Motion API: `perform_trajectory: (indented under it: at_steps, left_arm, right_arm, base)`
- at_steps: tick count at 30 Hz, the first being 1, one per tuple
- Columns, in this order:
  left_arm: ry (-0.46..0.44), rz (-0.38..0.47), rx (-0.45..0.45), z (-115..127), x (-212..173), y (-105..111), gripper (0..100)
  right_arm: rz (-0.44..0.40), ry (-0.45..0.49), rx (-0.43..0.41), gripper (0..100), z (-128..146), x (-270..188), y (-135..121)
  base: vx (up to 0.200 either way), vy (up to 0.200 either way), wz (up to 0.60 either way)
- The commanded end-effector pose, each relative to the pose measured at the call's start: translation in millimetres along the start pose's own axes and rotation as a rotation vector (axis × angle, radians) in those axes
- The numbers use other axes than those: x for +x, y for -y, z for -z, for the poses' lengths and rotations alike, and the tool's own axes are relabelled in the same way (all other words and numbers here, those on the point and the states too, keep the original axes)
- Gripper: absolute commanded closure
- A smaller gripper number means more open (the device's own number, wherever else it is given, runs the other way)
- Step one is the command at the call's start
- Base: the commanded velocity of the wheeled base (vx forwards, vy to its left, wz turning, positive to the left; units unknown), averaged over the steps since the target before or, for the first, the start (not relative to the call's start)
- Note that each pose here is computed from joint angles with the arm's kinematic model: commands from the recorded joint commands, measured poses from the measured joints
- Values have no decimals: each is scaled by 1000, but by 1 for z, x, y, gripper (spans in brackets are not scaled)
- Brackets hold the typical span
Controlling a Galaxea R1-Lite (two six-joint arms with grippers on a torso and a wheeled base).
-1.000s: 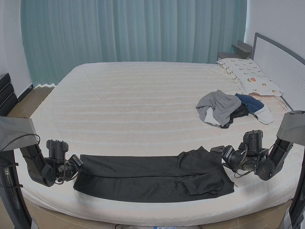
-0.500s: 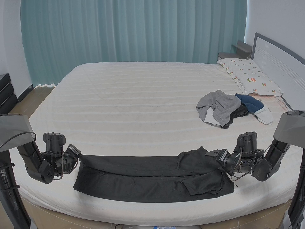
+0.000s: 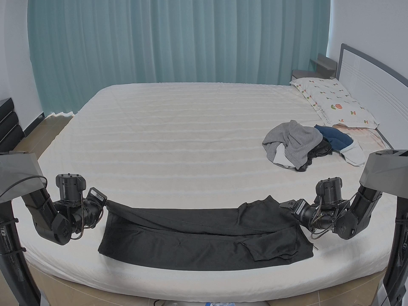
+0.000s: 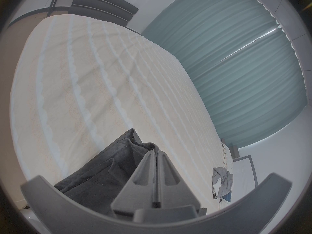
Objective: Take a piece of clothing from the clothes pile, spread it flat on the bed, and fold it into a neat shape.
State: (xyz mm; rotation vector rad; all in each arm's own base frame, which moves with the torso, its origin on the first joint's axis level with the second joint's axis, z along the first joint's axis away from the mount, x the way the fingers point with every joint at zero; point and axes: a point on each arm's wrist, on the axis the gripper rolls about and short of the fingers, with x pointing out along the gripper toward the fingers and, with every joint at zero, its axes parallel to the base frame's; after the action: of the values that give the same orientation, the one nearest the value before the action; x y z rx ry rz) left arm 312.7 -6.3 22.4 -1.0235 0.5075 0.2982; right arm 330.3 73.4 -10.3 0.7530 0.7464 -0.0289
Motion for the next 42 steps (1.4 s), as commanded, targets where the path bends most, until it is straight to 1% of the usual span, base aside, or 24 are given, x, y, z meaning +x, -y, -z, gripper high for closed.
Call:
perform_trajectory:
  at_steps: [1, 9, 17, 18, 28, 31, 36, 38, 40, 42]
  left_arm:
    - [1, 1, 0, 0, 0, 0, 100]
    - [0, 1, 1, 0, 0, 0, 100]
    - [-2, 1, 1, 1, 0, 0, 100]
    - [-2, 1, 1, 1, 0, 0, 100]
    - [-4, 0, 1, 1, 0, 0, 100]
    - [0, 8, 1, 0, -1, 2, 100]
    - [14, 18, 0, -3, 2, 5, 100]
    - [18, 23, -1, -4, 2, 6, 100]
    - [34, 44, -25, -8, 4, 11, 100]
    - [66, 76, -66, -14, 5, 20, 100]
  right_arm:
    - [12, -1, -8, 0, -1, 11, 4]
    - [18, -3, -9, 0, -1, 18, 6]
    - [25, -12, -32, 0, 2, 20, 7]
    - [27, -14, -31, 100, 3, 20, 8]
    - [23, -10, -50, 100, 0, 20, 7]
    - [2, 29, -38, 100, -11, 19, 3]
    - [-20, 61, -24, 100, -20, 19, 0]
    - [-27, 70, -8, 100, -23, 19, -1]
    - [-66, 110, 36, 100, -31, 18, -7]
    - [-129, 170, 83, 100, -41, 16, -14]
  base:
    - [0, 0, 0]
    - [0, 0, 0]
    - [0, 0, 0]
    - [0, 0, 0]
    - [0, 0, 0]
    - [0, 0, 0]
    - [0, 0, 0]
    - [0, 0, 0]
    - [0, 0, 0]
    - [0, 0, 0]
